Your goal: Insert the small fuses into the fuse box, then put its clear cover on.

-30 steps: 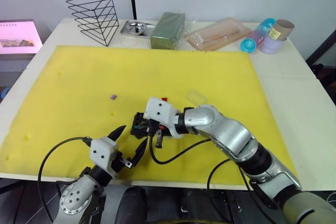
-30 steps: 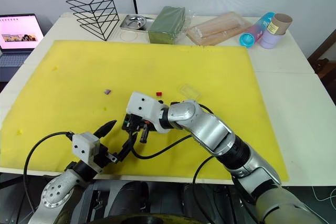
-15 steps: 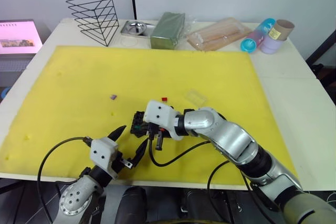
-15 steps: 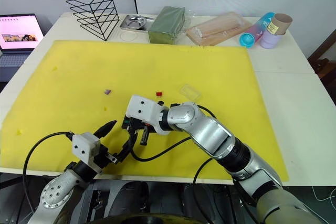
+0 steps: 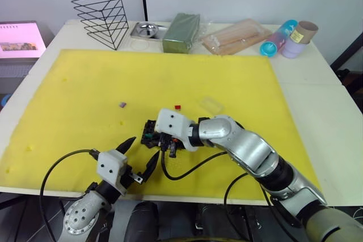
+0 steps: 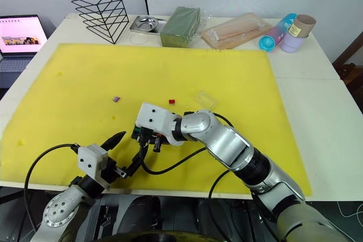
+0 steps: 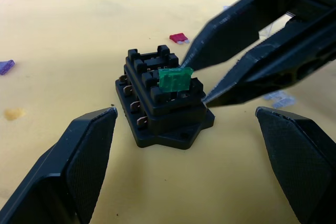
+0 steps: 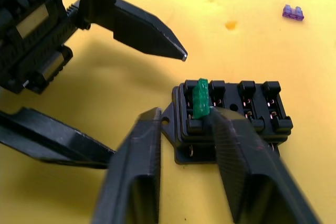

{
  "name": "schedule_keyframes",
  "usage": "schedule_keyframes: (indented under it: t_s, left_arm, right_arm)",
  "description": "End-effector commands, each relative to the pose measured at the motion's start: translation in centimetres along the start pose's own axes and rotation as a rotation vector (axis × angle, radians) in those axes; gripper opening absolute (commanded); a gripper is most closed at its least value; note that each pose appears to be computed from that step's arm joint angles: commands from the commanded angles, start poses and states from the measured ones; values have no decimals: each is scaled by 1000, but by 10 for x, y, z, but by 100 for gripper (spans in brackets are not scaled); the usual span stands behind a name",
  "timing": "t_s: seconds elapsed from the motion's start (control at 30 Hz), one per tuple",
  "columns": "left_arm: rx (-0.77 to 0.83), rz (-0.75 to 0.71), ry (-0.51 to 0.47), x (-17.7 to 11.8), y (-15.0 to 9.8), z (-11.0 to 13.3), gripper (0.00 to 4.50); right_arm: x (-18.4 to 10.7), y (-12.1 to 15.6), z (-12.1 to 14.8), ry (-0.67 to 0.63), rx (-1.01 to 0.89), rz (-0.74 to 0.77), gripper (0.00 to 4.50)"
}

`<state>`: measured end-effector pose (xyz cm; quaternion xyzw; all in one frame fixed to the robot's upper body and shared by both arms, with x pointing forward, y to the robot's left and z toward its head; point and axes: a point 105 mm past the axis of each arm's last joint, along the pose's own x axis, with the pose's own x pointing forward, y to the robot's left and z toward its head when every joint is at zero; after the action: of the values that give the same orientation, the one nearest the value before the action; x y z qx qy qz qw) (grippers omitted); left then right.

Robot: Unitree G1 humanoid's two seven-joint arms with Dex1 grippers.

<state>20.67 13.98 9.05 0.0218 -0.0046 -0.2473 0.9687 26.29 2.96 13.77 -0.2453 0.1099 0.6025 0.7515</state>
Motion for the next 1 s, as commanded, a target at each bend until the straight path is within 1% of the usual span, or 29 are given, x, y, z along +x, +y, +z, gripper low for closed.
schedule_keyframes:
  t_s: [0.03,0.27,0.43,0.53,0.6,0.63,0.8,1.0]
  left_arm:
    - [12,-3,-34,0,-1,8,450]
    - [15,2,-36,2,1,8,450]
    - [18,7,-41,4,3,9,450]
    - [18,10,-40,5,4,8,450]
    - [17,13,-39,4,5,7,450]
    - [15,13,-37,4,5,5,450]
    - [11,14,-30,-2,6,-3,450]
    - [15,14,-32,-4,7,-6,450]
  right_arm:
    - [-4,-3,15,-59,-4,-2,138]
    - [-5,-12,23,-105,8,-24,138]
    - [-5,-20,29,-138,56,-36,138]
    - [-4,-22,29,-142,86,-37,79]
    - [-3,-22,27,-138,91,-37,11]
    - [-2,-22,25,-132,93,-41,5]
    - [1,-17,20,-114,106,-30,5]
    - [2,-13,14,-92,113,-19,5]
